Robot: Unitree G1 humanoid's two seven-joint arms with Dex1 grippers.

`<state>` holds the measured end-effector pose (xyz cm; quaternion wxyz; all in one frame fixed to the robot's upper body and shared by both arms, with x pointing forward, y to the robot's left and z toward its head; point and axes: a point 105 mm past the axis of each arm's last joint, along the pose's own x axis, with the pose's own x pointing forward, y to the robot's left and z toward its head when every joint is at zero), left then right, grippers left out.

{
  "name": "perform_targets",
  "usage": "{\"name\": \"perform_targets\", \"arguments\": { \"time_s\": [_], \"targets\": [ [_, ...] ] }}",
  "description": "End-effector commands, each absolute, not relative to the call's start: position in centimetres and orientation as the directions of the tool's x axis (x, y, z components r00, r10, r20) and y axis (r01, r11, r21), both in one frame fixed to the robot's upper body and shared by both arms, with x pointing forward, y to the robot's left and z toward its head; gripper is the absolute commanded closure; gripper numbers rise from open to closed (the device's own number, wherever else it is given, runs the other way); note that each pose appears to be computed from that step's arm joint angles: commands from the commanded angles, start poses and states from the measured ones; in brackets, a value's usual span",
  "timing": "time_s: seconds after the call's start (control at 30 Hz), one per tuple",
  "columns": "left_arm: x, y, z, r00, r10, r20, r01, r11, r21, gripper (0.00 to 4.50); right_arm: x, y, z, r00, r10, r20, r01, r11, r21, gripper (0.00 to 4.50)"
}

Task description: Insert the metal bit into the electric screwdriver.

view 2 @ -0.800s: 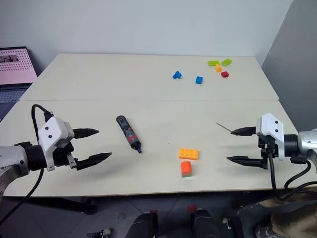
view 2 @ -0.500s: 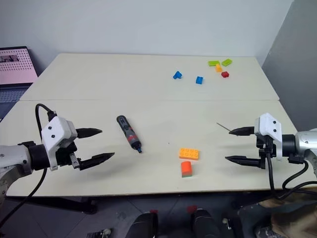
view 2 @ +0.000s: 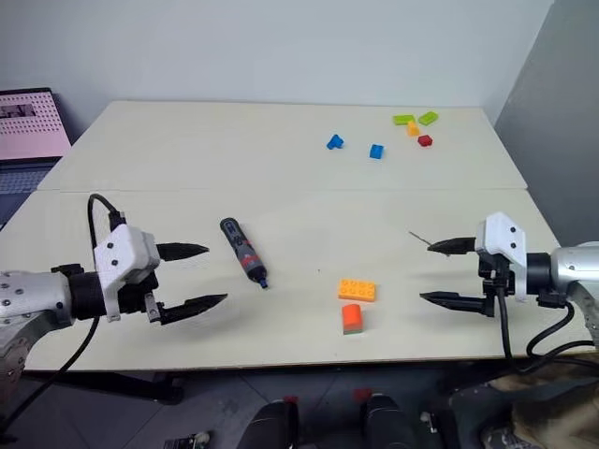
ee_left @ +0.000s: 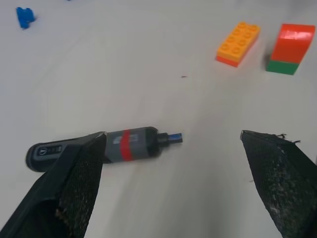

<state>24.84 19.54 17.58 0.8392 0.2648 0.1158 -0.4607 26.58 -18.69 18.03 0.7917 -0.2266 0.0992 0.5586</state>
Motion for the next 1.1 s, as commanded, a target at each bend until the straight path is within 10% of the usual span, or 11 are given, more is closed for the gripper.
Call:
{"name": "perform_targets", "arguments": {
  "time_s": [0.03, 0.87, 1.1],
  "targets": [
    [23.7, 17.4, 17.9, 0.462, -0.763, -0.452, 0.874, 0.305, 0.378, 0.00, 27.2, -17.5, 18.8, 0.352, 0.854, -0.383, -0.921, 0.244, -0.303, 0.05],
    [22.6, 12.3, 15.5, 0.311, -0.904, -0.293, 0.919, 0.207, 0.336, 0.00, 32.5, -11.6, 9.7, 0.185, 0.857, -0.482, -0.978, 0.110, -0.179, 0.05],
    [22.7, 11.9, 16.1, 0.285, -0.924, -0.256, 0.921, 0.190, 0.340, 0.00, 32.5, -11.1, 9.3, 0.176, 0.867, -0.467, -0.979, 0.102, -0.178, 1.48]
  ]
}}
